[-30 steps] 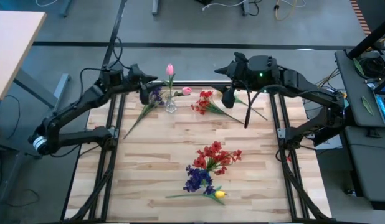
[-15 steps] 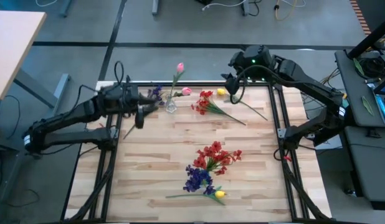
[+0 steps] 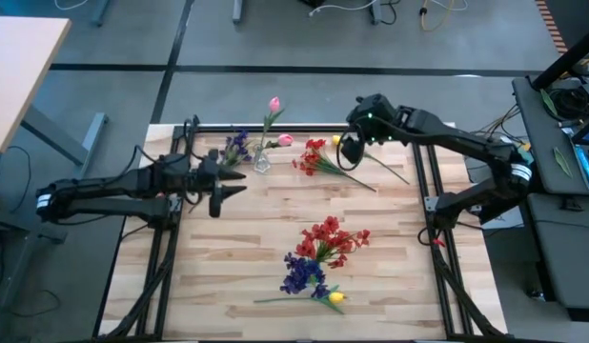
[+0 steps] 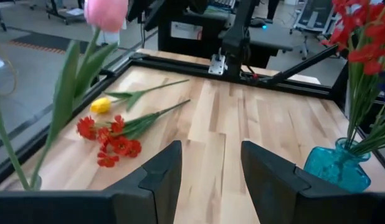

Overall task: Sort flowers into vase by color
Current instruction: Put the red flowers into the blue vase

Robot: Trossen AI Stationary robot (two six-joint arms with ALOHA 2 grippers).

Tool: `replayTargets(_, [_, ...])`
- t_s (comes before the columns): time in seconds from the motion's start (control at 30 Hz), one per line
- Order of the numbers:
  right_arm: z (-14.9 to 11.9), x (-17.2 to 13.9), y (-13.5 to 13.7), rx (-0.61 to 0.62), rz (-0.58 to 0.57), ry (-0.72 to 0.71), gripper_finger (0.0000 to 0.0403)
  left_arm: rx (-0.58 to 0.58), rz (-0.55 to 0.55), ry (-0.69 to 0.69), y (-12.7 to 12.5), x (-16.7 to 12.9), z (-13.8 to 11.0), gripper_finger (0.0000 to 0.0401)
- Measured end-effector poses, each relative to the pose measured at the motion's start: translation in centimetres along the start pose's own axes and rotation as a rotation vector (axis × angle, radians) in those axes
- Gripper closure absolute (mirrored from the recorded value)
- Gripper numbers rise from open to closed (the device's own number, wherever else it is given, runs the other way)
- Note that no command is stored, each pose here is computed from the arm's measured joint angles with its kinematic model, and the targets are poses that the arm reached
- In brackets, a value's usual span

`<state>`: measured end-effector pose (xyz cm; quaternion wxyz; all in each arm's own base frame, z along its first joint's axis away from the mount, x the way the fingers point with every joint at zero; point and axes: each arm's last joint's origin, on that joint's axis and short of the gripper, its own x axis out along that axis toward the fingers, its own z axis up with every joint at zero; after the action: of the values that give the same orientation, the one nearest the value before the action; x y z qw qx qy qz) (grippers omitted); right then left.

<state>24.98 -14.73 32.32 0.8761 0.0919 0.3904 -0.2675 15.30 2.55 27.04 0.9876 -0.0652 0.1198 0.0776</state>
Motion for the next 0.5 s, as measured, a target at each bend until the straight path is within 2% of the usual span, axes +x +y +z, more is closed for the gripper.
replayTargets(0.23, [-4.3, 3.7, 0.3, 0.005, 0.000, 0.094, 0.0142, -0.033, -0.003, -0.018, 0.2, 0.7, -1.9, 0.0251])
replayTargets(0.37, [-7.4, 6.5, 0.8, 0.039, 0.028, 0.166, 0.0142, -0.035, -0.017, -0.072, 0.2, 1.0, -2.3, 0.0251])
replayTargets(0.5, [-9.6, 8.4, 1.3, 0.057, 0.056, 0.175, 0.0142, -0.033, -0.026, -0.111, 0.2, 1.0, -2.4, 0.0251])
